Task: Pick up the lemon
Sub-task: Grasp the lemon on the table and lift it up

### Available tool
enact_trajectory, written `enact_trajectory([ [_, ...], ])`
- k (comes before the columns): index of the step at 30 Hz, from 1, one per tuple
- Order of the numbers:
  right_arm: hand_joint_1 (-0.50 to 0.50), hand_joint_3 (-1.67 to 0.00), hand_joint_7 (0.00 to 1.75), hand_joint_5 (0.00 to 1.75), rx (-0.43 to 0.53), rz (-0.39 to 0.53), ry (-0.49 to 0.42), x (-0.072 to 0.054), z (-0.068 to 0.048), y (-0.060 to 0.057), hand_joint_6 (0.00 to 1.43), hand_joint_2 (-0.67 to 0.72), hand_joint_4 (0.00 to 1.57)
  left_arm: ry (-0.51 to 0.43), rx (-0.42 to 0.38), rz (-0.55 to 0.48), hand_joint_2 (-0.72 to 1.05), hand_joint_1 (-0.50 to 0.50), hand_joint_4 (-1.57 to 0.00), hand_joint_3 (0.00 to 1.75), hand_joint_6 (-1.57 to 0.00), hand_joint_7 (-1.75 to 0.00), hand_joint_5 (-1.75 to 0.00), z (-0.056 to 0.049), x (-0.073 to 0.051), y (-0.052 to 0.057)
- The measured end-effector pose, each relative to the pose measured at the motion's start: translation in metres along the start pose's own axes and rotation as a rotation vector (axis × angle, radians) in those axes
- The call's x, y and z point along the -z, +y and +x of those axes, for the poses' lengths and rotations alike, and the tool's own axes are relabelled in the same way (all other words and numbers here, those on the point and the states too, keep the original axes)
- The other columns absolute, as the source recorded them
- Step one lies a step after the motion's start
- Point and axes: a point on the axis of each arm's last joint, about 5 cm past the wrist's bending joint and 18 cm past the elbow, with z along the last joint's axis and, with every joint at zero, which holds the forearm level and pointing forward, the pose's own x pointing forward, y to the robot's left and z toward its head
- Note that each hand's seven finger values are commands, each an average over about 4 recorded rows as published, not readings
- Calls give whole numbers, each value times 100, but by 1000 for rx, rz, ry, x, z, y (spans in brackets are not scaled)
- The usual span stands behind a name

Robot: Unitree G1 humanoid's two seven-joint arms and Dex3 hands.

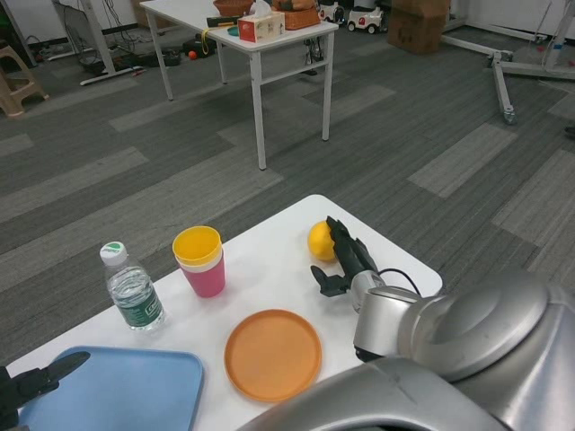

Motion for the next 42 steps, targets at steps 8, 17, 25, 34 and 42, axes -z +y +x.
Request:
enact_trajectory([
  [8,-46,-127,117,39,15,4,-13,-1,1,-1,0,-41,0,-2,-12,6,-28,-8,0,9,0,-7,0,1,0,2],
  [17,-46,-127,136,48,5,1,-2,1,0,0,0,-41,0,4,-29,19,-28,-9,0,9,0,-7,0,0,1,5],
  [25,-46,-127,147,48,4,-1,3,2,-1,0,3,-41,0,5,-31,21,-28,-8,0,9,0,-7,0,1,1,5],
  [34,-46,-129,141,48,5,1,4,2,-1,-1,0,-40,0,7,-33,16,-28,-10,0,9,0,-7,0,1,2,3],
  [42,-46,-143,133,65,-12,-35,-5,2,-1,-2,0,-22,0,8,-34,12,-28,-10,0,9,0,-7,0,0,3,2],
])
